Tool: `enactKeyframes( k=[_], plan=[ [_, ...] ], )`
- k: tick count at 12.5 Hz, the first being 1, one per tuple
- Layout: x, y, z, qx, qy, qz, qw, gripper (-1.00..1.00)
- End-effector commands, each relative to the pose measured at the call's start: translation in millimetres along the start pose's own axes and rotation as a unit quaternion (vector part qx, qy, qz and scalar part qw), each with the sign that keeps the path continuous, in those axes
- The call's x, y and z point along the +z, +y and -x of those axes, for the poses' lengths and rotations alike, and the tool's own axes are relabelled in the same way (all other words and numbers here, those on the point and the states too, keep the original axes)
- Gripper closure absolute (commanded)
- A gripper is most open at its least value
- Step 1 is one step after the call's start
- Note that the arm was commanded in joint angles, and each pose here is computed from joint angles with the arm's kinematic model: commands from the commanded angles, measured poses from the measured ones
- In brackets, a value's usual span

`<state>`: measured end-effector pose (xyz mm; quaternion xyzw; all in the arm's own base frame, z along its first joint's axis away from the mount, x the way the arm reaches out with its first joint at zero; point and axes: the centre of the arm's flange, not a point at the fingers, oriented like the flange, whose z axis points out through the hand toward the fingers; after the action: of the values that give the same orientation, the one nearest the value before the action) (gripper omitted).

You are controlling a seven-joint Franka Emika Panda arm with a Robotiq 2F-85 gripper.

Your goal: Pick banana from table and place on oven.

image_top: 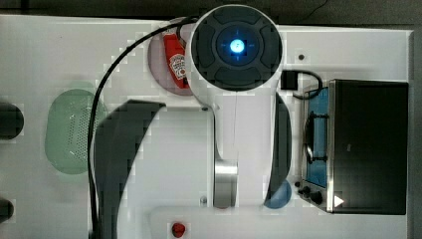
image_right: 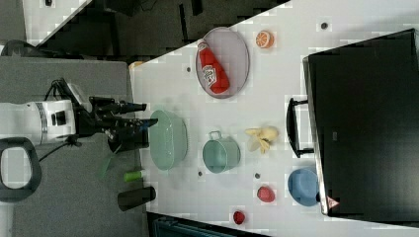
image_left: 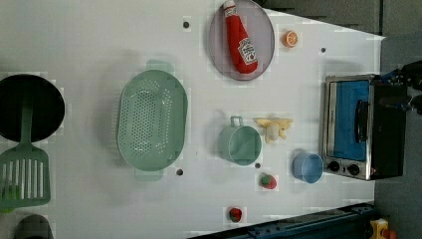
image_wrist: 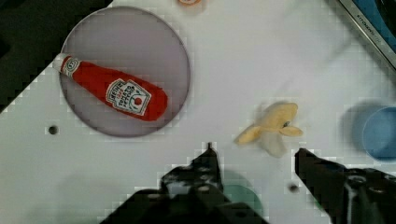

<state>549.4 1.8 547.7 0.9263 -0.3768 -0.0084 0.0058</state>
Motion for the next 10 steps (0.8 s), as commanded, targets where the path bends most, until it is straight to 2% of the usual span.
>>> enactKeyframes(
  k=[1,3,7,10],
  plan=[
    [-78,150,115,0.064,0.005,-0.006,0.998,-0.58],
    [-77,150,115,0.064,0.004,-0.006,0.998,-0.99],
    [-57,141,107,0.064,-0.001,0.001,0.998,-1.0],
    [-5,121,87,0.062,-0.009,0.011,0.998,-1.0]
  ],
)
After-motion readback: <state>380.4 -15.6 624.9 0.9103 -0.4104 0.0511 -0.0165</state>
